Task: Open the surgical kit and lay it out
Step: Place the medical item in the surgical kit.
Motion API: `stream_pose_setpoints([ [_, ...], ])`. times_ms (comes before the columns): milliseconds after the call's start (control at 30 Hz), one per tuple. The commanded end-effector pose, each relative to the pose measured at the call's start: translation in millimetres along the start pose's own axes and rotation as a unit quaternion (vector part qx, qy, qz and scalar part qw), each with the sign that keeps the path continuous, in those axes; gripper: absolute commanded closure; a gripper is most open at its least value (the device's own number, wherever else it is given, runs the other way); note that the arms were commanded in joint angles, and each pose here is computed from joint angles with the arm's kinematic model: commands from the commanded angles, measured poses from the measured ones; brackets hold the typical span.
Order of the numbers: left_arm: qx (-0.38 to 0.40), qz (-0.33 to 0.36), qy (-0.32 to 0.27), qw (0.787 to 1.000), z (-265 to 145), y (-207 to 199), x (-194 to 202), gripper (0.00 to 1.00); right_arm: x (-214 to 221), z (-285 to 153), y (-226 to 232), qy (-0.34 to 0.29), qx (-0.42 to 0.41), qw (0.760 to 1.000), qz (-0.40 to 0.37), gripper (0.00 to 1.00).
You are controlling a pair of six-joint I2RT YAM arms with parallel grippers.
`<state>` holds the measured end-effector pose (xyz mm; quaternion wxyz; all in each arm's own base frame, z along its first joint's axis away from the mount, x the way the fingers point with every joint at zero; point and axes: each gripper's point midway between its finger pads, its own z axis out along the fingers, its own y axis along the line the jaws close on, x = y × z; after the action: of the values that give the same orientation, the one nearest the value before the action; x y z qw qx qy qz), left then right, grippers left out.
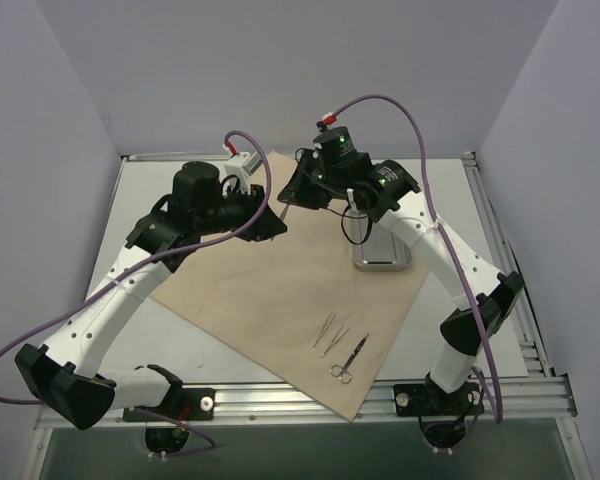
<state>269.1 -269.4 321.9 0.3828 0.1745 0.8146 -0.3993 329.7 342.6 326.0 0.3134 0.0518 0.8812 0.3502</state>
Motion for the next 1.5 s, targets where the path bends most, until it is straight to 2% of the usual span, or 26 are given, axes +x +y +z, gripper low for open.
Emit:
stream_pose_setpoints([
  [0,0.006,0.017,-0.028,0.999,-10,-12,-21,0.71,-6,-3,8,-0.013,-0.006,1.0,-0.013,1.0],
  [100,-0.004,0.017,-0.031,0.999,-8,-9,-25,0.88,-4,-2,7,-0.008,-0.005,1.0,-0.017,1.0],
  [133,-0.008,0.019,-0.03,0.999,-7,-7,-25,0.97,-3,-2,6,-0.004,-0.005,1.0,-0.021,0.95],
  [200,-0.018,0.021,-0.026,0.999,-5,-4,-23,0.98,-6,-5,-8,-0.003,0.018,1.0,-0.016,0.66],
  [233,-0.03,0.027,-0.023,0.999,-4,0,-20,0.98,-10,-6,-17,-0.009,0.033,0.999,-0.013,0.47],
  [267,-0.034,0.033,-0.014,0.999,-1,1,-11,0.98,-11,-10,-29,-0.011,0.047,0.999,-0.011,0.38],
  [333,-0.059,0.049,-0.023,0.997,-2,6,-5,0.98,-29,-25,-52,-0.034,0.069,0.997,0.007,0.31],
  [433,-0.074,0.057,-0.004,0.996,6,10,26,0.98,-35,-35,-94,-0.04,0.106,0.993,0.031,0.29],
  [667,-0.063,0.058,0.057,0.995,38,7,103,0.98,-72,-100,-206,-0.08,0.194,0.973,0.098,0.28],
  [800,-0.048,0.06,0.092,0.993,59,3,142,0.98,-69,-116,-234,-0.069,0.212,0.969,0.108,0.28],
  [867,-0.045,0.065,0.122,0.989,69,3,166,0.98,-65,-117,-241,-0.061,0.216,0.968,0.113,0.28],
  [1067,-0.035,0.044,0.161,0.985,90,0,207,0.98,-63,-118,-252,-0.055,0.219,0.966,0.123,0.28],
  [1233,-0.047,0.041,0.182,0.981,105,4,230,0.98,-60,-119,-255,-0.052,0.221,0.966,0.126,0.28],
  [1467,-0.069,0.042,0.178,0.981,111,15,242,0.98,-52,-120,-262,-0.044,0.229,0.964,0.132,0.28],
])
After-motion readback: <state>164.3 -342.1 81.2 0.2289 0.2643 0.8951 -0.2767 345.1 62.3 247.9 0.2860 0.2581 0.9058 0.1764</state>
